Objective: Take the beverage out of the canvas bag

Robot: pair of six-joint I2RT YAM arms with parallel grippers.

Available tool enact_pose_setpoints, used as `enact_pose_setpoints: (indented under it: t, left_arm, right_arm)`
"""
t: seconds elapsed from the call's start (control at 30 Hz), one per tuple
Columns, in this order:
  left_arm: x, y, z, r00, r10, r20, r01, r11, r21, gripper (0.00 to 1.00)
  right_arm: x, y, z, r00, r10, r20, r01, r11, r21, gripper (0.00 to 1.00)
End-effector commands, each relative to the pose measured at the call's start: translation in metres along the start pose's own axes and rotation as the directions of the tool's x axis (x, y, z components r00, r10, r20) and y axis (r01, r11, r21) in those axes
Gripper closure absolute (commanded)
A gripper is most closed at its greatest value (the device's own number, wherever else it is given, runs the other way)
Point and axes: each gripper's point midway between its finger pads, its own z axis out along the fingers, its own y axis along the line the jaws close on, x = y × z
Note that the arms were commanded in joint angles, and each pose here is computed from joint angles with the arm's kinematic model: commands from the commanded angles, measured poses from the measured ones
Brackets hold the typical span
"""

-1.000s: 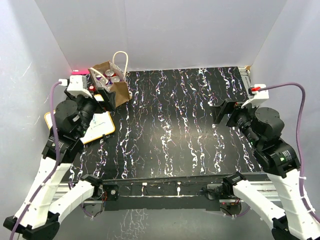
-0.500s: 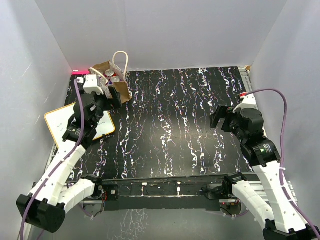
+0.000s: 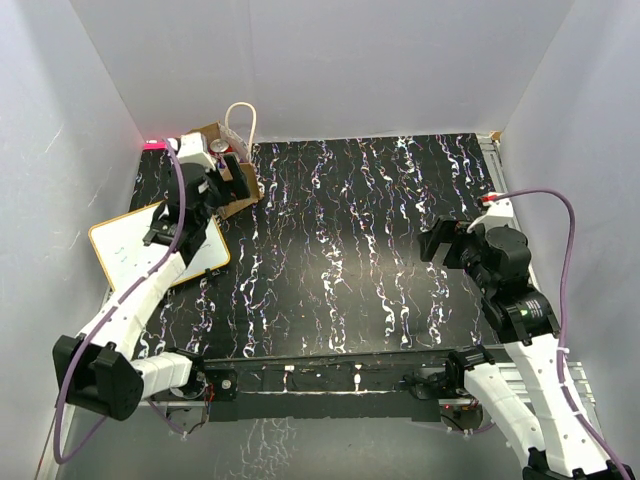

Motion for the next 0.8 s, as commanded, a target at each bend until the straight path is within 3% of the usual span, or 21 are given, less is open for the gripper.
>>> enact_pose_setpoints:
  t: [0.0,0.27,0.37,0.67,0.77]
  left_arm:
    - [-0.052,0.001,0.003,0.986,-0.153,0.069,0.155,0.988,-0.022,0.03]
    - [-0.101,0.046,0.032,0.9,-0.409,0.154,0.427,0.898,-0.11,0.03]
    - [-0.109,0.055,0.053,0.875,-0.454,0.171,0.476,0.872,-0.119,0.03]
    - [-0.096,0.086,0.109,0.81,-0.559,0.178,0.586,0.76,-0.282,0.03]
    - [-0.087,0.089,0.124,0.797,-0.586,0.145,0.599,0.739,-0.309,0.08]
  right_arm:
    - [-0.025,0.007,-0.004,0.993,-0.018,0.113,0.022,0.999,-0.04,0.02]
    - [-0.038,0.011,-0.019,0.98,-0.023,0.196,0.036,0.997,-0.064,0.02]
    - [-0.041,0.012,-0.022,0.976,-0.023,0.216,0.039,0.997,-0.07,0.02]
    - [-0.044,0.011,-0.028,0.97,-0.025,0.241,0.043,0.997,-0.069,0.02]
    - [-0.044,0.012,-0.029,0.969,-0.025,0.246,0.044,0.996,-0.072,0.02]
